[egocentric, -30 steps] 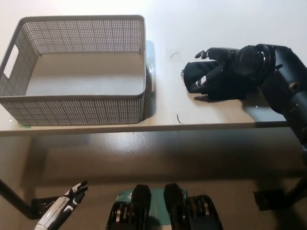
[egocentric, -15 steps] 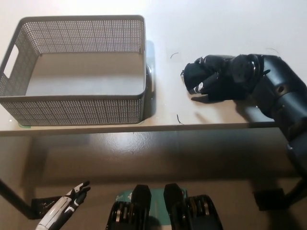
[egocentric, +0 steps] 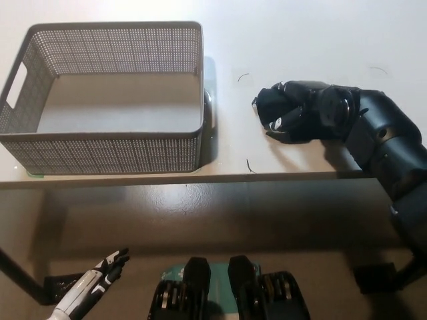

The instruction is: Use the right hand to pick up the pencil case on the right hand side and put it into a grey container on the left side

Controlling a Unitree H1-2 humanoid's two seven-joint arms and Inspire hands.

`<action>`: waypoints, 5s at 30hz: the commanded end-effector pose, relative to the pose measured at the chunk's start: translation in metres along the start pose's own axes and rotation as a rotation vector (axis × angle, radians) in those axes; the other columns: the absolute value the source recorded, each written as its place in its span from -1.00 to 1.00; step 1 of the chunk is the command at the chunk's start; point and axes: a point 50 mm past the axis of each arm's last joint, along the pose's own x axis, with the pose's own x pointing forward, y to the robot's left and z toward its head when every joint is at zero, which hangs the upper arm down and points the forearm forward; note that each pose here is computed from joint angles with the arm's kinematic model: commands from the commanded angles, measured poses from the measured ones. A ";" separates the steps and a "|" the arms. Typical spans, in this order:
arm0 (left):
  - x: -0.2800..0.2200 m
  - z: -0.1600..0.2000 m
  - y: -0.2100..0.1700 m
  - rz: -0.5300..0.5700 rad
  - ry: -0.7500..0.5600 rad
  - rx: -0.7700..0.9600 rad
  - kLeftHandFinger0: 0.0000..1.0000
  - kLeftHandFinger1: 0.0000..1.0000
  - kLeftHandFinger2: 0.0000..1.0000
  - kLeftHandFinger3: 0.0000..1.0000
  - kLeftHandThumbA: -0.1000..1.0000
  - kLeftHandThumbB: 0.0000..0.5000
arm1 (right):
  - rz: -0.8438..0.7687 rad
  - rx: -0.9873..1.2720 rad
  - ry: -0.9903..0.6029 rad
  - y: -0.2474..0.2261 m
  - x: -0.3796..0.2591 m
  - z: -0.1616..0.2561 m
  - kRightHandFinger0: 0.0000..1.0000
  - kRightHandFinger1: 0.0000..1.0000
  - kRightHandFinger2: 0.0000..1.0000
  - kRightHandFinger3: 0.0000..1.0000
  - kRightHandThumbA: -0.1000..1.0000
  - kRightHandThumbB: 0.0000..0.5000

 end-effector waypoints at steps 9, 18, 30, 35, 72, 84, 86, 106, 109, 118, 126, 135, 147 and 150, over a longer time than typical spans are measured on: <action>0.004 0.009 0.009 0.015 -0.090 -0.001 0.95 1.00 1.00 1.00 1.00 0.18 | -0.007 -0.063 0.163 0.039 0.002 -0.028 1.00 1.00 1.00 1.00 -0.06 1.00; 0.007 0.011 0.015 0.025 -0.092 -0.017 0.95 1.00 1.00 1.00 1.00 0.35 | -0.378 -0.109 0.089 0.042 -0.002 -0.035 -0.93 -0.78 -0.39 -0.04 -1.00 -0.20; 0.005 0.007 0.015 0.032 -0.088 -0.024 0.91 0.97 1.00 1.00 1.00 0.34 | -0.498 -0.017 -0.021 0.022 -0.004 -0.022 -1.00 -0.91 -0.68 -0.50 -1.00 0.06; 0.005 0.005 0.016 0.032 -0.077 -0.009 0.89 0.95 1.00 1.00 1.00 0.41 | -0.586 0.014 -0.098 0.008 -0.007 -0.011 -1.00 -0.79 0.05 0.04 -1.00 -0.08; -0.008 -0.007 0.010 0.021 -0.026 -0.013 0.88 0.95 1.00 1.00 1.00 0.43 | -0.948 -0.033 -0.668 -0.114 -0.064 0.165 -1.00 -0.75 0.42 0.36 -1.00 -0.31; -0.010 -0.006 0.009 0.006 -0.020 -0.001 0.87 0.93 1.00 1.00 1.00 0.33 | -0.965 -0.027 -0.798 -0.119 -0.082 0.235 -1.00 -0.90 0.05 -0.29 -1.00 -0.10; -0.010 -0.006 0.009 0.008 -0.012 -0.018 0.88 0.94 1.00 1.00 1.00 0.40 | -0.952 -0.025 -0.820 -0.117 -0.083 0.250 -1.00 -0.97 -0.07 -0.34 -1.00 -0.12; 0.004 0.008 0.002 -0.046 -0.050 0.038 0.75 0.87 1.00 1.00 1.00 0.26 | -0.820 0.039 -0.724 -0.098 -0.062 0.287 -1.00 -0.83 0.38 0.14 -1.00 -0.33; 0.005 0.009 0.004 -0.043 -0.055 0.030 0.75 0.87 1.00 1.00 1.00 0.31 | -0.813 0.061 -0.721 -0.095 -0.060 0.284 -1.00 -0.61 0.53 0.57 -1.00 -0.27; 0.012 0.017 0.009 -0.058 -0.079 0.054 0.77 0.87 1.00 1.00 1.00 0.23 | -0.561 0.035 -0.634 -0.094 -0.047 0.269 1.00 1.00 1.00 1.00 0.61 0.56; 0.018 0.021 0.015 -0.076 -0.084 0.076 0.76 0.87 1.00 1.00 1.00 0.15 | -0.498 0.023 -0.601 -0.094 -0.042 0.253 1.00 1.00 1.00 1.00 1.00 0.92; 0.021 0.026 0.020 -0.087 -0.097 0.089 0.78 0.88 1.00 1.00 1.00 0.15 | -0.504 0.031 -0.586 -0.100 -0.040 0.237 1.00 1.00 1.00 1.00 1.00 0.93; 0.019 0.025 0.020 -0.092 -0.083 0.092 0.78 0.89 1.00 1.00 1.00 0.21 | -0.592 0.077 -0.613 -0.116 -0.050 0.203 1.00 1.00 1.00 1.00 1.00 0.86; 0.018 0.025 0.021 -0.096 -0.070 0.087 0.78 0.89 1.00 1.00 1.00 0.21 | -0.648 0.161 -0.653 -0.123 -0.063 0.181 1.00 1.00 1.00 1.00 1.00 0.90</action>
